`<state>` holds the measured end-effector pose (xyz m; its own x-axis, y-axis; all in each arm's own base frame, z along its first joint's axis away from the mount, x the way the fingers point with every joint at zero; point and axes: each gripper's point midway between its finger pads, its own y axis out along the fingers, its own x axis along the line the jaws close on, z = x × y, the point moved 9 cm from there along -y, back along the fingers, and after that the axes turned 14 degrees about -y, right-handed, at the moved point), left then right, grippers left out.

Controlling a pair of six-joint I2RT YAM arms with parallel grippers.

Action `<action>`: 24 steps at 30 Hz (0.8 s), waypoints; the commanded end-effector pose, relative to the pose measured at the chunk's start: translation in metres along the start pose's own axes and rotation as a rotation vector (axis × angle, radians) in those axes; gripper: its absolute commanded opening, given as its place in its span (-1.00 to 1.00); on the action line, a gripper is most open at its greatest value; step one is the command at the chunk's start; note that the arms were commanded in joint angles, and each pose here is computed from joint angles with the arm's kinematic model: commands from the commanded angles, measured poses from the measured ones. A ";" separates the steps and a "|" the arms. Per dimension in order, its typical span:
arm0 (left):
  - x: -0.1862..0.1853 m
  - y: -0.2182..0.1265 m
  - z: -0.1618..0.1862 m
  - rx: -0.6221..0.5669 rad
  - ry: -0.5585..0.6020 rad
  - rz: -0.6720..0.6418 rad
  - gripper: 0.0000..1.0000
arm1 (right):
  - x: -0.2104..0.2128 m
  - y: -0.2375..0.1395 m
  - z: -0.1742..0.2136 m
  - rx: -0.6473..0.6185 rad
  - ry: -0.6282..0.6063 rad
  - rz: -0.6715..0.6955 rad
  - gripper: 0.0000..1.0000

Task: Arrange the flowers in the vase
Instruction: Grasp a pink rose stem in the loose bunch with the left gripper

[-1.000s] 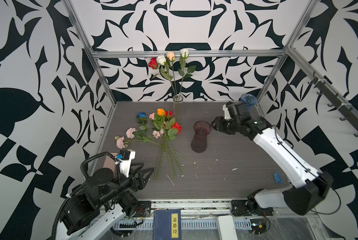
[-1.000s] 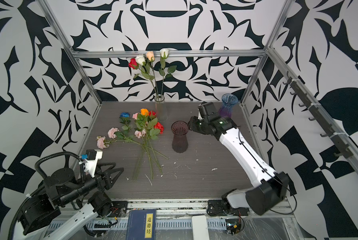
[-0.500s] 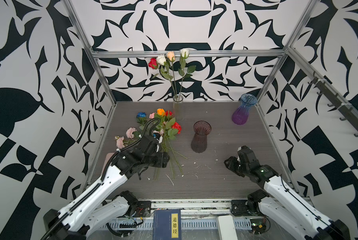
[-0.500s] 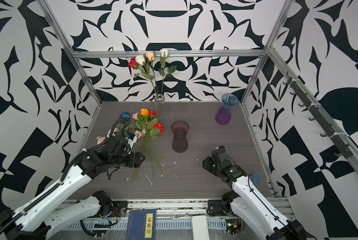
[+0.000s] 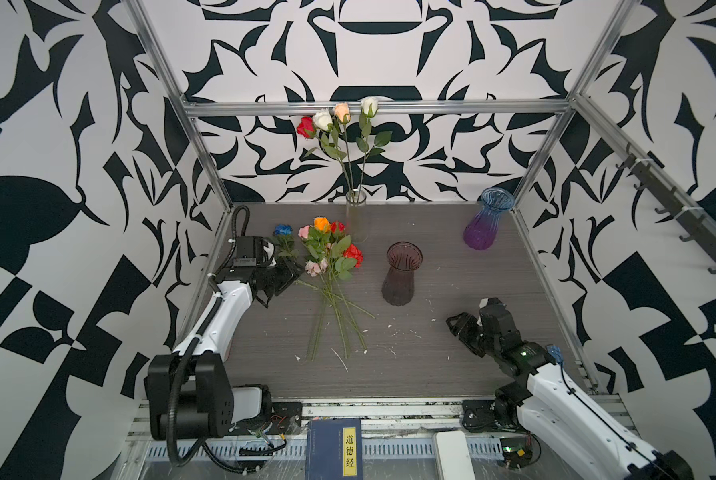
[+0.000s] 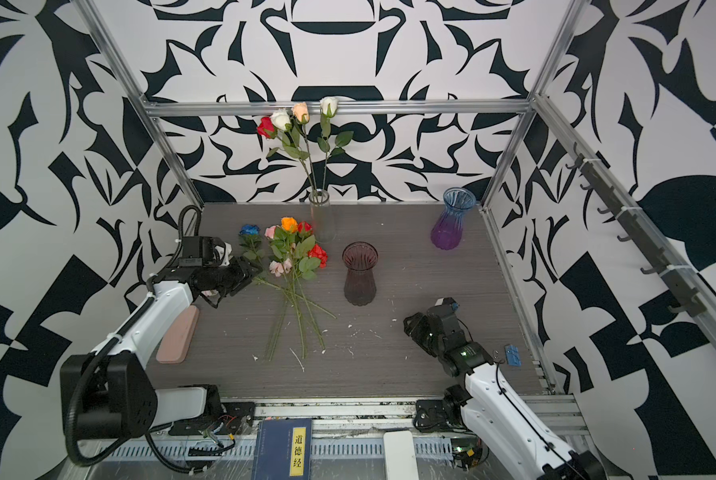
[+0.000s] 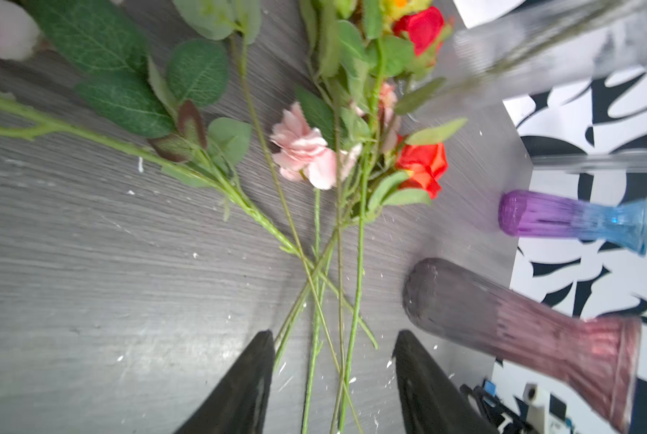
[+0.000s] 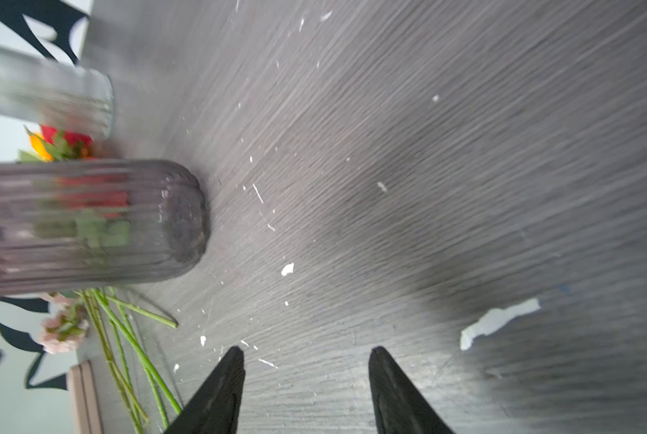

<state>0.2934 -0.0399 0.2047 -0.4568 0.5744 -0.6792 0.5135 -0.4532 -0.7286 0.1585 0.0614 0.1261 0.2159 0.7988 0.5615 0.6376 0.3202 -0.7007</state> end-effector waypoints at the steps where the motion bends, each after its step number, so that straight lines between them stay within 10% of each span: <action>1: 0.002 0.012 -0.012 -0.003 -0.060 0.004 0.12 | -0.006 -0.001 -0.001 -0.035 0.067 -0.032 0.11; 24: 0.029 0.079 -0.049 -0.011 -0.181 -0.210 0.15 | -0.010 0.009 -0.005 -0.001 0.095 -0.044 0.09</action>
<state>0.3474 -0.0271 0.1255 -0.6777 0.5395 -0.4996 0.3740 -0.3322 -0.8659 0.1604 0.0526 0.1110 0.2792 0.7363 0.6164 0.6273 0.3461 -0.6976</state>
